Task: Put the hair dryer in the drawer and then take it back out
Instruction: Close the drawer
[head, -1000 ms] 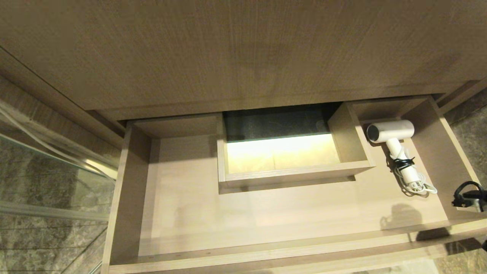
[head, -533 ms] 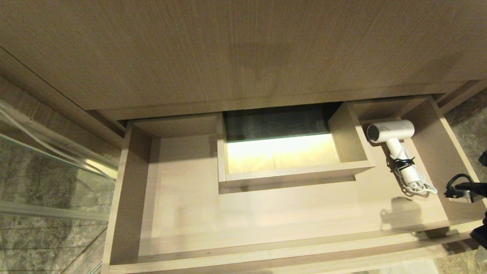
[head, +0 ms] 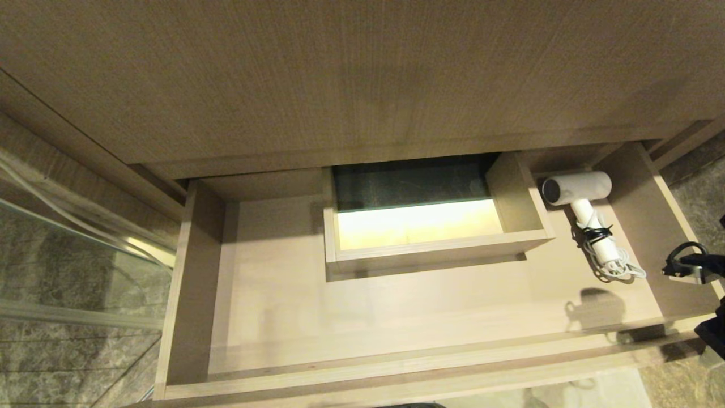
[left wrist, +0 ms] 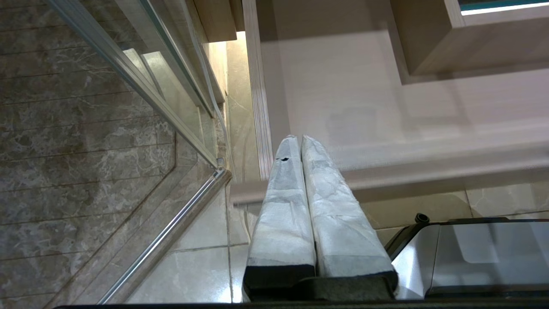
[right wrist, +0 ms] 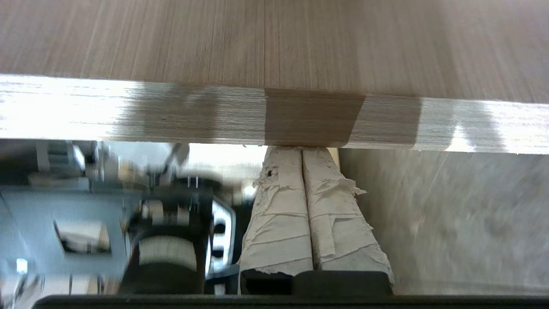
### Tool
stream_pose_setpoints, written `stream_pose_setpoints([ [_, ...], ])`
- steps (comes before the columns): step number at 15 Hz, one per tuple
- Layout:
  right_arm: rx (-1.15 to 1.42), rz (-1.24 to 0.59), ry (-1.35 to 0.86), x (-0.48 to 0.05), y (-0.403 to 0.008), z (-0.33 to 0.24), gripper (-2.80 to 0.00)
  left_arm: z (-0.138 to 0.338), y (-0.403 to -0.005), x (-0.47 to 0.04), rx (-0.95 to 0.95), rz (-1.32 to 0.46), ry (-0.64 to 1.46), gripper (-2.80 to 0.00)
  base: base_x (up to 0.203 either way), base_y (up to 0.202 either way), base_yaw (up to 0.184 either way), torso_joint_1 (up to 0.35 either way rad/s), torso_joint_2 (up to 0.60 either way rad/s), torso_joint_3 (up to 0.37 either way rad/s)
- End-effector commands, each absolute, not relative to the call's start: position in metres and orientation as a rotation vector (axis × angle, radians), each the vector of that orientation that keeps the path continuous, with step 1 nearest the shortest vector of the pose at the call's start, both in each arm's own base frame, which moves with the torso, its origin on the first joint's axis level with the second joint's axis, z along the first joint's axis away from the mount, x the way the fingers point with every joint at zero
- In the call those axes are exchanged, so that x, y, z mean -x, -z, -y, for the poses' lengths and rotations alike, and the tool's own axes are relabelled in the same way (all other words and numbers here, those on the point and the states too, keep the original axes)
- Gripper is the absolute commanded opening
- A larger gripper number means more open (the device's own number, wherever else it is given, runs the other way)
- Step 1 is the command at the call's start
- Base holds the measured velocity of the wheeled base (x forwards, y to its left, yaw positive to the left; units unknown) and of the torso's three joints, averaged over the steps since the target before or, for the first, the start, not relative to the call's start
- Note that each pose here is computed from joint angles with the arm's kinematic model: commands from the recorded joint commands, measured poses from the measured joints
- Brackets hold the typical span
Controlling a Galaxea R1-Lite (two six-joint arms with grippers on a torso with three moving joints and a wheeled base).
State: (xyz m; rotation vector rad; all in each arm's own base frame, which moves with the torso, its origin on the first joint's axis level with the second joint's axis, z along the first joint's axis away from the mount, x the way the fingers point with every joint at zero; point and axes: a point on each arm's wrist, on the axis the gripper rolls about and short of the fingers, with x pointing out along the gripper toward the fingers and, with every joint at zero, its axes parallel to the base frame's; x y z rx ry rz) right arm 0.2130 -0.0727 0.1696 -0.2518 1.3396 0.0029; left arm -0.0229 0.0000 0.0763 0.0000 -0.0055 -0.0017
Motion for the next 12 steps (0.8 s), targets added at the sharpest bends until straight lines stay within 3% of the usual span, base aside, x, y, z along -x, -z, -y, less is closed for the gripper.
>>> stream_pose_setpoints([
  [1, 0.264, -1.205, 0.006, -0.217, -0.181, 0.072, -2.8, 0.0, -0.076, 0.023, 0.0, 0.006, 0.002, -2.8, 0.0, 0.0, 0.0, 0.0, 0.0, 0.0],
  [8, 0.26, -0.661, 0.074, -0.26, -0.219, 0.067, -2.8, 0.0, -0.076, 0.023, 0.0, 0.006, 0.002, -2.8, 0.0, 0.0, 0.0, 0.0, 0.0, 0.0],
  [12, 0.27, -0.559, 0.072, -0.25, -0.237, 0.063, -2.8, 0.0, -0.076, 0.023, 0.0, 0.006, 0.002, -2.8, 0.0, 0.0, 0.0, 0.0, 0.0, 0.0],
])
